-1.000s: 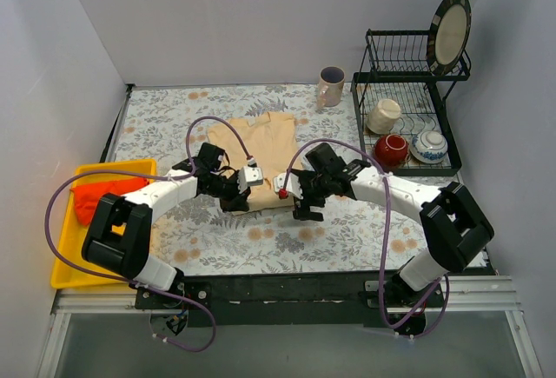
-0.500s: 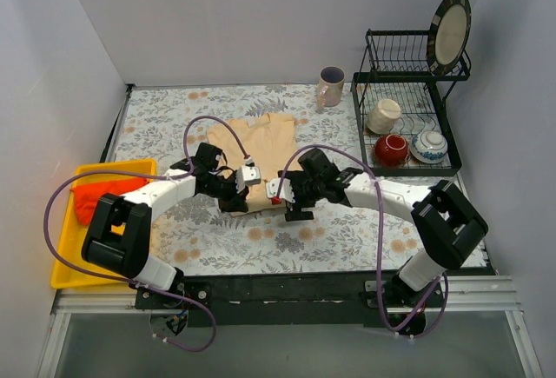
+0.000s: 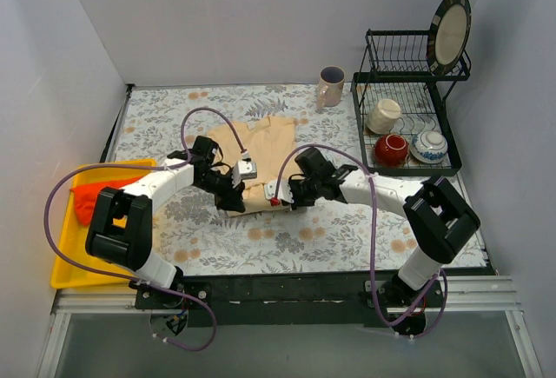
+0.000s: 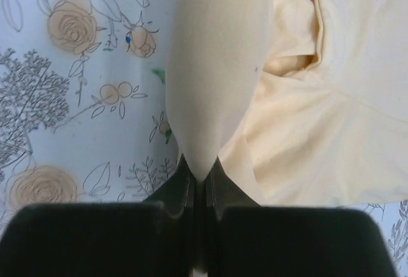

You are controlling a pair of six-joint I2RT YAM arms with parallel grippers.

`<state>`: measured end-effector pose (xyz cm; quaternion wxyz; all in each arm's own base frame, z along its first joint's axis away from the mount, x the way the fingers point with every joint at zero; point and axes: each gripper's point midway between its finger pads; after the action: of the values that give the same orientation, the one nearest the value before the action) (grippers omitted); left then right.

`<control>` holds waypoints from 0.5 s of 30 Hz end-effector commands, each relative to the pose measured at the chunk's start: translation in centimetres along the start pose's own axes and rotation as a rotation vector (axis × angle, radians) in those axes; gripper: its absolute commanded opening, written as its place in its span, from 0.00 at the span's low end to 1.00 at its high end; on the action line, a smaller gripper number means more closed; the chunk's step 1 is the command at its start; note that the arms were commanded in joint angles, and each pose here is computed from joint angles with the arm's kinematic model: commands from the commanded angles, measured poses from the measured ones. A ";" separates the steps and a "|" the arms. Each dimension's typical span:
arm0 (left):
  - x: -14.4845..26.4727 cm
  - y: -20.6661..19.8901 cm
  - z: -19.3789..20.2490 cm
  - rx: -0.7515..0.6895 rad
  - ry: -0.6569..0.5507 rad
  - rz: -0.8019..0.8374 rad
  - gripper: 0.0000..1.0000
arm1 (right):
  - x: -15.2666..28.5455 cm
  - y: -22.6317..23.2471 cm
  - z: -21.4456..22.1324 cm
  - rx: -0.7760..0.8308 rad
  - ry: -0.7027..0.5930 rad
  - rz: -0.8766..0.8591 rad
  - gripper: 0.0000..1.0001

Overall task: Roll the t-shirts
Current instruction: Roll the T-shirt to the center of the board.

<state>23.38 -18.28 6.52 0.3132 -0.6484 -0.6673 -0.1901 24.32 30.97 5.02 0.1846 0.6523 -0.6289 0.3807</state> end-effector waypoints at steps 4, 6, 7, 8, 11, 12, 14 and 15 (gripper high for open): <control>2.3 -4.7 -1.6 0.114 -0.010 0.190 0.04 | 4.5 1.8 -0.4 -0.232 0.078 -0.253 0.01; 2.6 -6.0 -1.2 0.139 0.010 0.245 0.04 | 5.1 3.0 -0.1 -0.293 0.079 -0.340 0.01; 2.7 -6.3 -1.0 0.151 0.015 0.260 0.04 | 5.9 3.9 -0.2 -0.317 0.097 -0.388 0.01; 2.8 -6.8 -0.9 0.170 0.024 0.281 0.04 | 6.0 4.2 -0.1 -0.327 0.102 -0.407 0.01; 2.8 -7.5 -0.3 0.190 0.048 0.316 0.04 | 6.4 5.2 0.0 -0.358 0.106 -0.469 0.01; 2.8 -7.5 0.0 0.200 0.056 0.320 0.05 | 6.4 5.5 0.1 -0.351 0.100 -0.487 0.01; 2.6 -7.7 0.4 0.209 0.065 0.331 0.05 | 6.5 6.0 0.3 -0.357 0.110 -0.509 0.01; 2.5 -7.8 0.7 0.214 0.070 0.336 0.05 | 6.3 6.2 0.6 -0.360 0.117 -0.525 0.01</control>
<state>18.13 -18.27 8.79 0.3804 -0.7100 -0.5845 -0.0976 20.08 29.11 8.16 0.3436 0.7361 -0.5277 0.2483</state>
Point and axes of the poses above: each gripper's point midway between its finger pads, its own x axis back along the fingers, its own y axis along the line the jaws close on, z = x × y, and after that the axes turned 7 degrees about -x, right-handed
